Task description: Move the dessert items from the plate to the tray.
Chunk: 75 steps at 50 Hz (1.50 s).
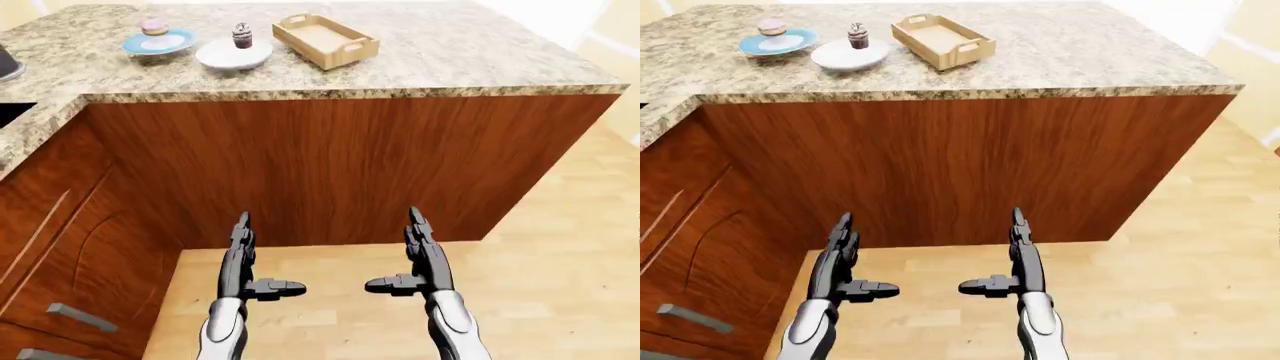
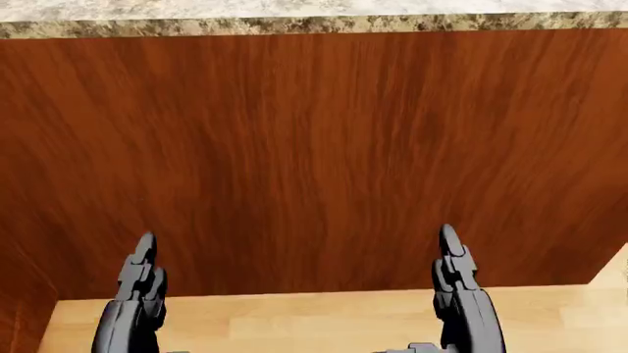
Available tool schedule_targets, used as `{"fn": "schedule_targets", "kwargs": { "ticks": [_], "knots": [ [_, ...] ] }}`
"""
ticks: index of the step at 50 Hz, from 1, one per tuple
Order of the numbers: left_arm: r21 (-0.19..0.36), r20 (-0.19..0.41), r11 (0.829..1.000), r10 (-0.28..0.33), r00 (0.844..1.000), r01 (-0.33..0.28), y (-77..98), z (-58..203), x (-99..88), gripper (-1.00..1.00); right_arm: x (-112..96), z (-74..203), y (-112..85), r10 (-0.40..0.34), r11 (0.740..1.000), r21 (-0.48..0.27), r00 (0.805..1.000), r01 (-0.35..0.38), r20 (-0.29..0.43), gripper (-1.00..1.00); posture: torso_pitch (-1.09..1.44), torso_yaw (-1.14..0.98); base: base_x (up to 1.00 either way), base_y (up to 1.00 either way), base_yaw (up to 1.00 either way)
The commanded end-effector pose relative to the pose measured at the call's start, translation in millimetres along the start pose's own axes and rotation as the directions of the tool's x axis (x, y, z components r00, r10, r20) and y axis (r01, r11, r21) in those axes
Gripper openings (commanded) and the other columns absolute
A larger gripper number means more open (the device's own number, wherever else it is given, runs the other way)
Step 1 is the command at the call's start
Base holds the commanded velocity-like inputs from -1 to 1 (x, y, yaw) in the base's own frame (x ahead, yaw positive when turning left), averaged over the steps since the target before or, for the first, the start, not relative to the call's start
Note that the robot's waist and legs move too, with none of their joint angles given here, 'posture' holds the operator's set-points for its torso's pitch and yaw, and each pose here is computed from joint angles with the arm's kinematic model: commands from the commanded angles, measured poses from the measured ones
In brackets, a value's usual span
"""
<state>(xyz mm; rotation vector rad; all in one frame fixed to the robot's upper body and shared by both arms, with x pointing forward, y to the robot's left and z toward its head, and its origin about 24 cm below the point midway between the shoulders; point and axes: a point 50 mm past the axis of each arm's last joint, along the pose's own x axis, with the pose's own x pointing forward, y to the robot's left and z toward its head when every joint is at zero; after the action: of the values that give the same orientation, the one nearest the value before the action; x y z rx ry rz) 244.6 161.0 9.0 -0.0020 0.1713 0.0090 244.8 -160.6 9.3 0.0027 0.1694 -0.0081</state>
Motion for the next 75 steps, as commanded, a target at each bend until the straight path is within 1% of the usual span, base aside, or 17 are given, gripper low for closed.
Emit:
{"fn": "schedule_targets", "kwargs": {
  "ticks": [1, 2, 4, 6, 8, 9, 12, 15, 17, 21, 23, 29, 32, 37, 43, 69, 75],
  "knots": [
    [-0.002, 0.194, 0.999, -0.04, 0.98, 0.041, 0.8, 68, 5.2, 1.0, 7, 71, 12.3, 0.089, 0.996, -0.038, 0.979, -0.084, 0.183, 1.0, 0.0, 0.0, 0.0, 0.0, 0.0],
    [0.004, 0.204, 0.999, -0.039, 0.978, 0.039, 3.8, 75, 5.7, 1.0, 8, 84, 9.2, 0.053, 0.998, -0.053, 0.979, -0.043, 0.198, 1.0, 0.0, 0.0, 0.0, 0.0, 0.0],
    [0.022, 0.186, 0.999, -0.041, 0.982, 0.037, 6.0, 84, 10.2, 1.0, 10, 100, 14.5, 0.095, 0.993, -0.091, 0.972, -0.077, 0.216, 1.0, 0.0, 0.0, 0.0, 0.0, 0.0],
    [0.039, 0.203, 0.998, -0.048, 0.978, 0.041, 5.8, 109, 15.3, 1.0, 13, 121, 15.9, 0.09, 0.995, -0.055, 0.964, -0.078, 0.251, 1.0, 0.0, 0.0, 0.0, 0.0, 0.0],
    [0.066, 0.243, 0.997, -0.06, 0.968, 0.046, 3.7, 134, 18.1, 1.0, 20, 141, 13.0, 0.09, 0.991, -0.119, 0.956, -0.058, 0.279, 1.0, 0.0, 0.0, 0.0, 0.0, 0.0],
    [0.061, 0.246, 0.997, -0.058, 0.968, 0.045, 3.5, 145, 20.7, 1.0, 24, 154, 9.4, 0.075, 0.995, -0.085, 0.953, -0.052, 0.293, 1.0, 0.0, 0.0, 0.0, 0.0, 0.0],
    [0.11, 0.325, 0.994, -0.047, 0.945, 0.012, 7.5, 194, 31.1, 1.0, 39, 187, 2.5, 0.068, 0.996, -0.073, 0.93, -0.044, 0.362, 1.0, 0.0, 0.0, 0.0, 0.0, 0.0],
    [0.123, 0.393, 0.992, -0.056, 0.918, 0.008, 6.5, 248, 38.6, 1.0, 43, 229, -2.0, 0.057, 0.998, -0.029, 0.888, -0.048, 0.456, 1.0, 0.0, 0.0, 0.0, 0.09, 0.0],
    [0.132, 0.41, 0.991, -0.07, 0.91, 0.017, 4.9, 264, 39.7, 1.0, 41, 244, -3.3, 0.048, 0.999, -0.012, 0.868, -0.049, 0.494, 1.0, 0.0, 0.0, 0.03, 0.4, 0.0],
    [0.143, 0.406, 0.989, -0.088, 0.91, 0.032, 2.4, 282, 41.3, 1.0, 39, 268, -4.5, 0.06, 0.998, -0.034, 0.854, -0.05, 0.516, 1.0, 0.0, 0.0, 0.09, 0.41, 0.0],
    [0.1, 0.44, 0.994, -0.078, 0.895, 0.037, 5.2, 297, 28.1, 1.0, 36, 278, -5.2, 0.055, 0.998, -0.041, 0.842, -0.039, 0.537, 1.0, 0.0, 0.0, 0.11, 0.42, 0.0],
    [0.133, 0.457, 0.991, -0.055, 0.888, -0.008, 16.4, 311, 15.6, 1.0, 16, 291, -8.8, 0.047, 0.999, -0.042, 0.821, -0.028, 0.569, 1.0, 0.0, 0.0, 0.11, 0.42, 0.0],
    [0.141, 0.487, 0.99, -0.052, 0.872, -0.02, 22.6, 327, 7.5, 1.0, 10, 309, -7.9, 0.048, 0.999, -0.032, 0.785, -0.037, 0.617, 1.0, 0.0, 0.0, 0.14, 0.48, 0.0],
    [0.147, 0.499, 0.988, -0.034, 0.866, -0.047, 31.0, 331, 2.8, 1.0, 3, 306, -5.8, 0.059, 0.998, -0.045, 0.784, -0.04, 0.618, 1.0, 0.0, 0.0, 0.28, 0.64, 0.0],
    [0.167, 0.51, 0.984, -0.034, 0.859, -0.06, 32.9, 341, -0.4, 1.0, 0, 317, -4.2, 0.058, 0.998, -0.051, 0.745, -0.032, 0.664, 1.0, 0.0, 0.0, 0.38, 0.47, 0.0],
    [0.146, 0.561, 0.982, 0.016, 0.828, -0.118, 44.5, 348, -21.4, 1.0, -13, 326, 7.1, 0.091, 0.996, -0.072, 0.717, -0.057, 0.691, 1.0, 0.0, 0.0, 0.5, 0.25, 0.0],
    [0.155, 0.557, 0.981, 0.014, 0.83, -0.12, 43.5, 346, -19.0, 1.0, -11, 322, 6.5, 0.089, 0.996, -0.08, 0.728, -0.047, 0.68, 1.0, 0.0, 0.0, 0.46, 0.57, 0.0]
  ]
}}
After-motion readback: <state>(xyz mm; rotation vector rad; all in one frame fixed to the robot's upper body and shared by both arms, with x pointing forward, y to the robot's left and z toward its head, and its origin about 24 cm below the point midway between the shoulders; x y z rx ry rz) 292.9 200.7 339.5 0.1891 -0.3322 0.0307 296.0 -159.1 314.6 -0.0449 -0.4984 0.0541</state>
